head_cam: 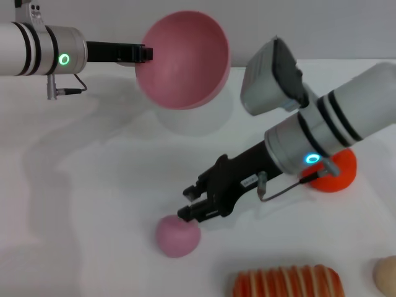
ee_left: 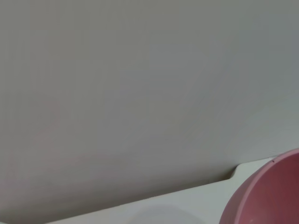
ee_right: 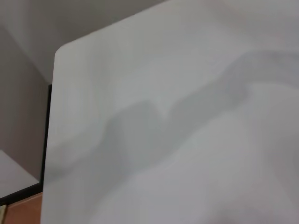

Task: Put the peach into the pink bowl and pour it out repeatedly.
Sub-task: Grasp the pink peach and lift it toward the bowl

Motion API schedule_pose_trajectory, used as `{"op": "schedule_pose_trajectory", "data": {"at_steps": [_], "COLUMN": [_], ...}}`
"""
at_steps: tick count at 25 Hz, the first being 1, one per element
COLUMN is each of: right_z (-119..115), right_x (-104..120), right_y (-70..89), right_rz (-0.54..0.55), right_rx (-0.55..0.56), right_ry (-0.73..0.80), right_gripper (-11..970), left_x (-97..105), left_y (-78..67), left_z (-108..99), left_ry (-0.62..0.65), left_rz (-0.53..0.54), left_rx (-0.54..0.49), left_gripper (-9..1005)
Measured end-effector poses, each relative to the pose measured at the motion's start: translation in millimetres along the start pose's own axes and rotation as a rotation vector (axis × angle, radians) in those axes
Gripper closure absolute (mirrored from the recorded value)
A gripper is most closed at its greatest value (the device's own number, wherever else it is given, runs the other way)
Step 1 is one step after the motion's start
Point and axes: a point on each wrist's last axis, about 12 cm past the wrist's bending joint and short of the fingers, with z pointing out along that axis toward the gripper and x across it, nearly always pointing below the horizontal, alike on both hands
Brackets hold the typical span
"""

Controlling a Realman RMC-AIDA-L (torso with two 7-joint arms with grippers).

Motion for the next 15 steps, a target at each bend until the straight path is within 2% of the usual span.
{"op": "schedule_pose_trajectory", "data": {"at_steps": [12, 15], "right_z": [20, 26], "right_x": [7, 9], "right_y": [1.2, 1.4], "right_rz": [0.000, -0.002], "right_rx": [0.005, 0.015], "right_ry": [0.039, 0.054], "right_gripper": [504, 472], "left_x": [3, 4], "left_y": [-7.7, -8.8], "left_z": [6, 6], "left_ry": [0.006, 0.010], "left_rz": [0.014, 0.018], "left_rx": [0.014, 0.016], "left_gripper": [950, 950]}}
